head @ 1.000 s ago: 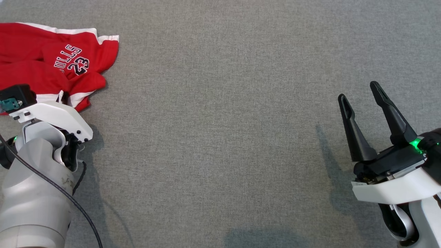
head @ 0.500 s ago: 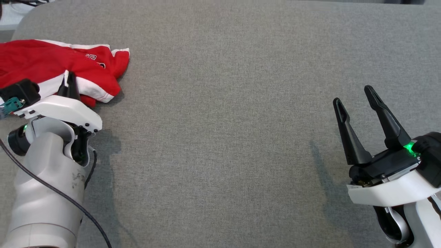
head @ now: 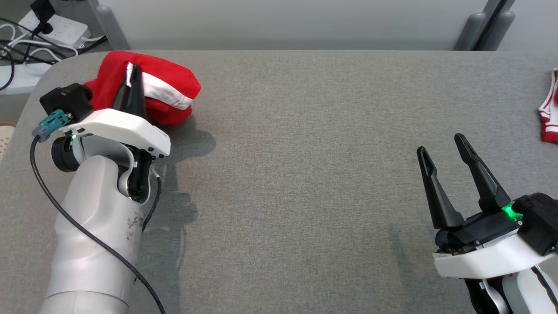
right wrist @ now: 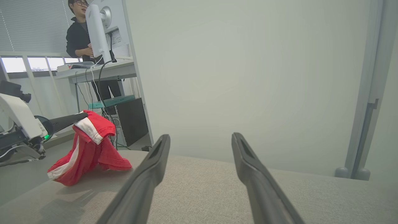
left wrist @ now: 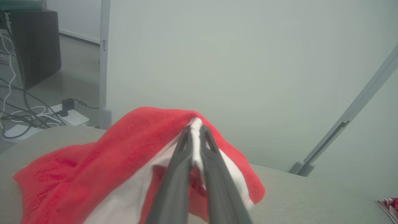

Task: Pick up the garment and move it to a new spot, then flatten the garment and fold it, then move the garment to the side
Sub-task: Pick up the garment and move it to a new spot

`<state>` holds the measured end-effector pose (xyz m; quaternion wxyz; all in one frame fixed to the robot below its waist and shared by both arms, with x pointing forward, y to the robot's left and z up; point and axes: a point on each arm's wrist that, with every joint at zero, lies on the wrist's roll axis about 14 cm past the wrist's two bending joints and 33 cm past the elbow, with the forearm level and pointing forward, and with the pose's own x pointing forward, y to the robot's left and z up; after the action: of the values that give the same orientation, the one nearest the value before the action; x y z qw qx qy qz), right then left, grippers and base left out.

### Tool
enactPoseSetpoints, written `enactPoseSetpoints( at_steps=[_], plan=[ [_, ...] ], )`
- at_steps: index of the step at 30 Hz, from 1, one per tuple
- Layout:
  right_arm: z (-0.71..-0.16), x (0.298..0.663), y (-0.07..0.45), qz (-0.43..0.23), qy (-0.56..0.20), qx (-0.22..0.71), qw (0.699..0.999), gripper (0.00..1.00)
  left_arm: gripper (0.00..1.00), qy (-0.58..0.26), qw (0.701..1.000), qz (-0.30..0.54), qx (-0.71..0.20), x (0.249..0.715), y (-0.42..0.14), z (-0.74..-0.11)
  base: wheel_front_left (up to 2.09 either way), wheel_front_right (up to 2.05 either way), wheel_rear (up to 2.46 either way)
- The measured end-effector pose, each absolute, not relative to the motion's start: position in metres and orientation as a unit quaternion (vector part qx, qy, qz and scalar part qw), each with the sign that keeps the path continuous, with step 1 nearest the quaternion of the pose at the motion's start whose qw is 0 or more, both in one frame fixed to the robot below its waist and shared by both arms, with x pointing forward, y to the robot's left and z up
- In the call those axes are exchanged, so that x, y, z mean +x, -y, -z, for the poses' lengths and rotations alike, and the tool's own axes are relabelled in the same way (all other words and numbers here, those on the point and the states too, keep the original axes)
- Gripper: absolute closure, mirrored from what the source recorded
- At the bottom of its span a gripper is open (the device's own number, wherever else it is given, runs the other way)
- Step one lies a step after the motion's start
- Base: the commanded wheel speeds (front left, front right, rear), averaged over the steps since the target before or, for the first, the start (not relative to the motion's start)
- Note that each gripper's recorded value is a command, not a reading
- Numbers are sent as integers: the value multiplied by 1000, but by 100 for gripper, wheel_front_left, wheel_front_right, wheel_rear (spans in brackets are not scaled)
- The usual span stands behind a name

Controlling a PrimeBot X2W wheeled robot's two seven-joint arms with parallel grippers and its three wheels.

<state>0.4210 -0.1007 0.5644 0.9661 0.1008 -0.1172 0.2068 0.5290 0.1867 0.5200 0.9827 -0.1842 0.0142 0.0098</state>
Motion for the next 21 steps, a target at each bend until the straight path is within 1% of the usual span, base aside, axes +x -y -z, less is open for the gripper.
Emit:
enactPoseSetpoints(
  at_steps=[10,21],
  plan=[
    [-578,396,129,-165,135,93,973,0,100,-7,978,97,-186,523,-103,-552,0,0,0],
    [-589,374,160,-119,150,81,978,0,100,-36,947,241,-208,490,22,-568,0,0,0]
  ],
)
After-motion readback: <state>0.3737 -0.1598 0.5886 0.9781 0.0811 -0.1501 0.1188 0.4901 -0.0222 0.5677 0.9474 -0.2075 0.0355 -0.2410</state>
